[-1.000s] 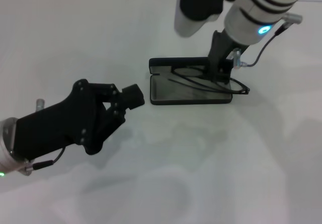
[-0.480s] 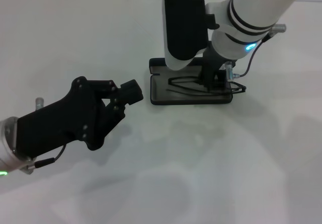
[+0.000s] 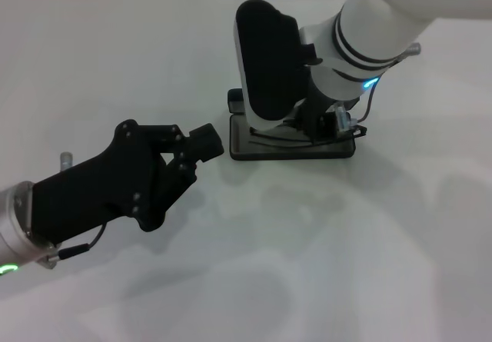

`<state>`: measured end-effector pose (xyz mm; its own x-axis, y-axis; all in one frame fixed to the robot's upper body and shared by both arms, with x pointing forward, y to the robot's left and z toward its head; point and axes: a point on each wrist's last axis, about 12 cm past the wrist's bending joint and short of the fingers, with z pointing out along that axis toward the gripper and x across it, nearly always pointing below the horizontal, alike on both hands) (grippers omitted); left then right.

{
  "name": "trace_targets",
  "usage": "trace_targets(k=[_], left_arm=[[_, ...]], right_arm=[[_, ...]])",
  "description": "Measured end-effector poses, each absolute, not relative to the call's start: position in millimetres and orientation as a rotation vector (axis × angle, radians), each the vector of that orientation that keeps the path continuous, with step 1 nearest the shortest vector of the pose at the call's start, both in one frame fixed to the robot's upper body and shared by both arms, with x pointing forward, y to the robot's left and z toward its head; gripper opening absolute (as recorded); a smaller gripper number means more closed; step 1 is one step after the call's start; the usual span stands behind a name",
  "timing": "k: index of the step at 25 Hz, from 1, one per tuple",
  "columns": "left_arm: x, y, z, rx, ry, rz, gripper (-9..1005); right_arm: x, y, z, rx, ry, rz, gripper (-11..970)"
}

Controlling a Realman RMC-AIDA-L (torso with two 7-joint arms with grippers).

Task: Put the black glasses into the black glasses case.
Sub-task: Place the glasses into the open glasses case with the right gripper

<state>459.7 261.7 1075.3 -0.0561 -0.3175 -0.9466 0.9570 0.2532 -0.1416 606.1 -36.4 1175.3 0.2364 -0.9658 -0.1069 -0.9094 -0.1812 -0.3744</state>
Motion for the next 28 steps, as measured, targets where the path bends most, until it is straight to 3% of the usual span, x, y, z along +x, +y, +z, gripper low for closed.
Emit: trace_targets(k=[28], left_arm=[[456.7, 259.3, 1073.0, 0.72, 1.168, -1.212, 66]], right_arm=[[609.7, -37.1, 1164.4, -2.166, 1.67, -0.285, 62]])
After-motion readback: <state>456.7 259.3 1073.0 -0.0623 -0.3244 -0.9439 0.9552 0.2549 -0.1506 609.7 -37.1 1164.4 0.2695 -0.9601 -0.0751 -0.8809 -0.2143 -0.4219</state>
